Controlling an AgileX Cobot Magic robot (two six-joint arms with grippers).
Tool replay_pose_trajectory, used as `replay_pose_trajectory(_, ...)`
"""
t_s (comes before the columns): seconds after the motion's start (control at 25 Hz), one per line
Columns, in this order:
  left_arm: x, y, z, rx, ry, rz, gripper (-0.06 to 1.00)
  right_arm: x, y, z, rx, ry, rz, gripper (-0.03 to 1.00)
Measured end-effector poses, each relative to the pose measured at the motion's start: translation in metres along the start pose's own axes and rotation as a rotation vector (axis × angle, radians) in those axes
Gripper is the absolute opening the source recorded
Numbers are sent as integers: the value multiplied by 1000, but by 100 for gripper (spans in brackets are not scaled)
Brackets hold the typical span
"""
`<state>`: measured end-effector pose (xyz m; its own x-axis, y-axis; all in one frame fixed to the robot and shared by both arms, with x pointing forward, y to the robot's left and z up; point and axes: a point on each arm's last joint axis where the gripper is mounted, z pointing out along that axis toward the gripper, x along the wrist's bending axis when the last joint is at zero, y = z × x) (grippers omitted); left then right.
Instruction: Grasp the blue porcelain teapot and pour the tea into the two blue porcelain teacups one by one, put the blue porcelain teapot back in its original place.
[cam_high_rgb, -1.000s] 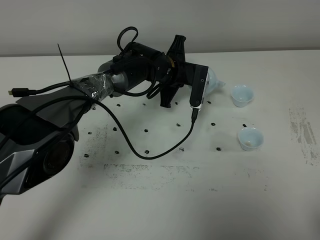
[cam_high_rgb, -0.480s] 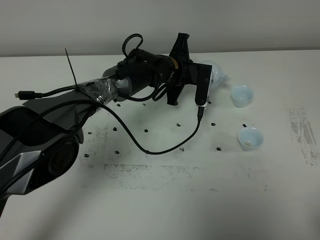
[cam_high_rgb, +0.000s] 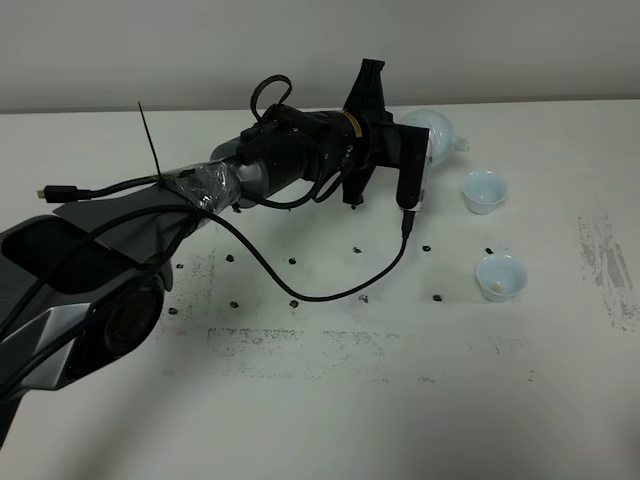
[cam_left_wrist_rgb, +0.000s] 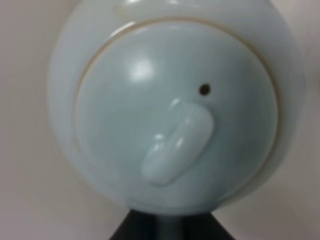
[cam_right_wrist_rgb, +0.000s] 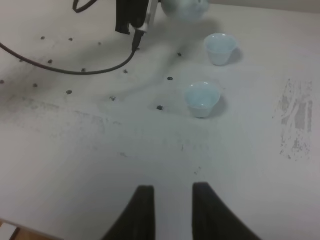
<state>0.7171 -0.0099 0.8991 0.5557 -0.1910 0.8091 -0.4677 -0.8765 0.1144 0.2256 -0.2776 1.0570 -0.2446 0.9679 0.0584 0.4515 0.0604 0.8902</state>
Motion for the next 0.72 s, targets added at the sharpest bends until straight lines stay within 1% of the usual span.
replay_pose_trajectory(0.12,-4,1,4,-2,2,12,9,0,0,0,0,0,0,22)
replay_pose_trajectory(0.52,2,7,4,-22,86,47,9,0,0,0,0,0,0,22)
replay_pose_trajectory(0.72,3,8,4,-24,95,52,9,0,0,0,0,0,0,22)
